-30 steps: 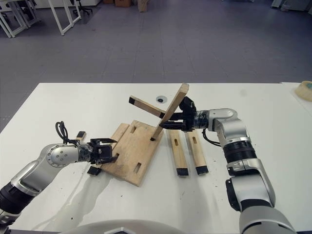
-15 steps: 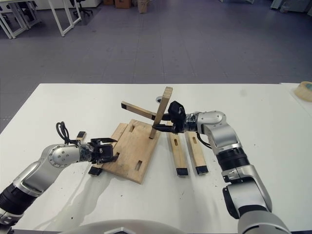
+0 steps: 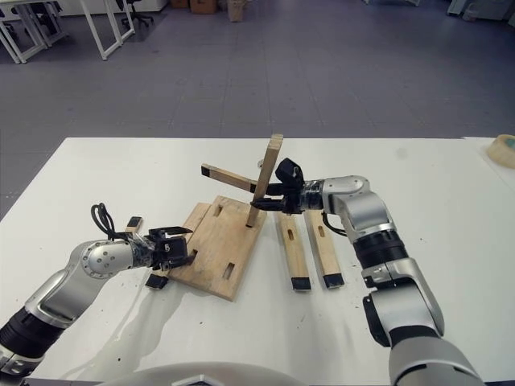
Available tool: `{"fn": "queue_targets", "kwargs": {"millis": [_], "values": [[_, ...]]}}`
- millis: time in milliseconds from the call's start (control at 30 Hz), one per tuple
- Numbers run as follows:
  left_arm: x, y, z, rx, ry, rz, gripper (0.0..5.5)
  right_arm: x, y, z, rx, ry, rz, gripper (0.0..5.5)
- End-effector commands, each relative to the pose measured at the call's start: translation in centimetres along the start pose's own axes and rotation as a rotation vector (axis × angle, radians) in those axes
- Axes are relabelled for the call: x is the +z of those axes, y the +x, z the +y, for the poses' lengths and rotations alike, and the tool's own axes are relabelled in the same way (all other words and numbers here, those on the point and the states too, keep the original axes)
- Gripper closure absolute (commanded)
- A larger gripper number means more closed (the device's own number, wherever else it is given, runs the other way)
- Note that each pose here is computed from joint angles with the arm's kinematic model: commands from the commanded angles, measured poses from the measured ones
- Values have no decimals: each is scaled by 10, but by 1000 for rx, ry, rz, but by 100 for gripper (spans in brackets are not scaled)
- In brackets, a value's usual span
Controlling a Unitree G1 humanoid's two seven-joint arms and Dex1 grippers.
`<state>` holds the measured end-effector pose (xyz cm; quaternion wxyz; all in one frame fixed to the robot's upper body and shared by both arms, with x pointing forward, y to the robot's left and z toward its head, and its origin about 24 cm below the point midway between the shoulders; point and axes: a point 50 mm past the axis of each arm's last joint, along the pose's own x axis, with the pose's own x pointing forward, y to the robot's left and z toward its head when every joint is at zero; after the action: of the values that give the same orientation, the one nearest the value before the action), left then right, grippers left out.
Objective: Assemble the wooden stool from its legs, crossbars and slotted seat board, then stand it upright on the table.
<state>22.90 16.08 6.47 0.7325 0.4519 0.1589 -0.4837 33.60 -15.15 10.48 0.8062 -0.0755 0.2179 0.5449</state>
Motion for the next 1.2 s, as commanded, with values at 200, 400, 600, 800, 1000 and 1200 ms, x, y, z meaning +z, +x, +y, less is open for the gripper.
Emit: {"fn": "queue_targets", "kwargs": {"millis": [200, 400, 600, 800, 1000, 1200], "values": [[-16, 10, -29, -135, -80, 60, 247, -27, -2, 4, 8, 106, 69, 347], [-16, 11, -31, -133, -84, 63, 247, 9, -12, 6, -20, 16, -37, 296], [-17, 11, -32, -132, -90, 65, 247, -15, -32, 7, -47, 70, 93, 217], [-18, 11, -33, -135, -92, 66, 247, -12, -74, -6, -289, 66, 92, 217], [-19, 11, -35, -139, -95, 69, 247, 123, -109, -18, -549, -120, -545, 217], [-19, 11, -35, -141, -92, 69, 247, 207, -113, 18, -407, -178, -980, 217]]}}
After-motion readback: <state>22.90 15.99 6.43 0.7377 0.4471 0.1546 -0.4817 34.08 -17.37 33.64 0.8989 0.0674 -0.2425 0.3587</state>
